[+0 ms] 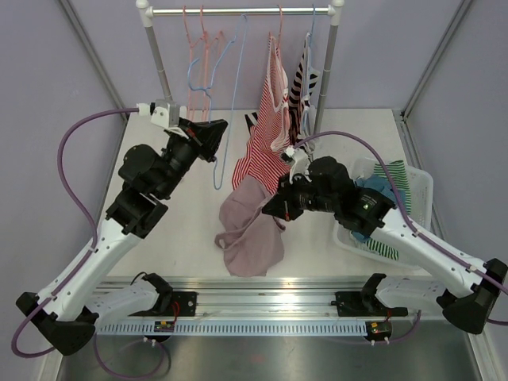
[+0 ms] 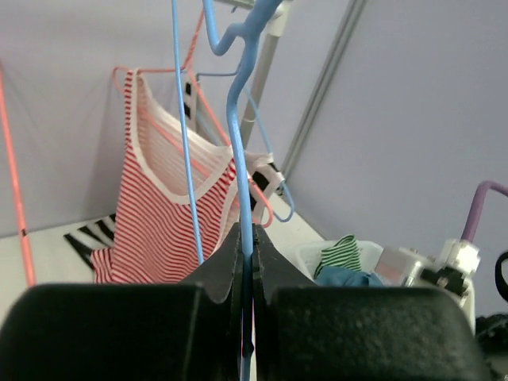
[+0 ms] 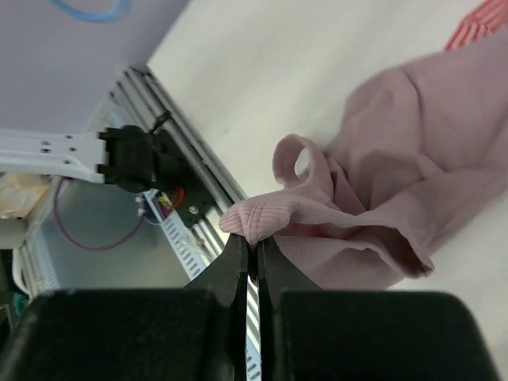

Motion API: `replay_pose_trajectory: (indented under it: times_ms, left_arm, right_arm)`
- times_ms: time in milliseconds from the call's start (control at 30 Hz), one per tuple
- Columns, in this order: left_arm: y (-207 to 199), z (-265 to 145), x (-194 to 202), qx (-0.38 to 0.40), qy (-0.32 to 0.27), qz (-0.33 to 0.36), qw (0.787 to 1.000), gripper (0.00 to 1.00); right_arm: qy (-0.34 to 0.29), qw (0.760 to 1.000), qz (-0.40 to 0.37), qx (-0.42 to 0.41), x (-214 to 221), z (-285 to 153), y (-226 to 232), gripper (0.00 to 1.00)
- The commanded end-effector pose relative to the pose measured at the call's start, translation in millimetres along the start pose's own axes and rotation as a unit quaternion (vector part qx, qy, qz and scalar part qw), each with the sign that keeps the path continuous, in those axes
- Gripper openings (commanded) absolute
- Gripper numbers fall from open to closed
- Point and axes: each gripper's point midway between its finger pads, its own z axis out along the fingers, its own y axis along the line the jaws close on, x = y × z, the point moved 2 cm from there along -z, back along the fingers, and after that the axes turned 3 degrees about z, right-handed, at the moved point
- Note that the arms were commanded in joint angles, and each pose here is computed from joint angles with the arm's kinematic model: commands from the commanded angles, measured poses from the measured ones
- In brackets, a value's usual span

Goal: Remove the tank top from the hanger

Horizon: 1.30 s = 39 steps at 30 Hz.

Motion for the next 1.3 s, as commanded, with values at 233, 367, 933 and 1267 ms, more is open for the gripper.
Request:
replay_pose_trajectory:
  times_ms: [233,367,933,1267]
  left_arm:
    - [28.5,-4.1,12.2,-0.123,0.086,-0.031,0.988,0.00]
    - [34.8,12.7,27.4,-0.149,0.141,-0.023,0.978,0.00]
    - [79.0,127.1,-18.3,-0.167,0.179,-0.035,0.969,0.00]
    - [121.7,166.5,-21.4,-0.144,0.132,-0.031,0.980,0.00]
  right_arm:
    - [0.065,0.988,-0.009,0.139,64.8,61.4,-45.8,0.68]
    - [0.034,0.971,-0.012,0.238,54.2,58.5,-70.0,1.00]
    - [-0.047,0.993,0.007,0.110,54.5,-3.7,-33.4,1.00]
    - [-0.046,0.994,0.006,0.098,60.3,-11.4,-31.5,1.00]
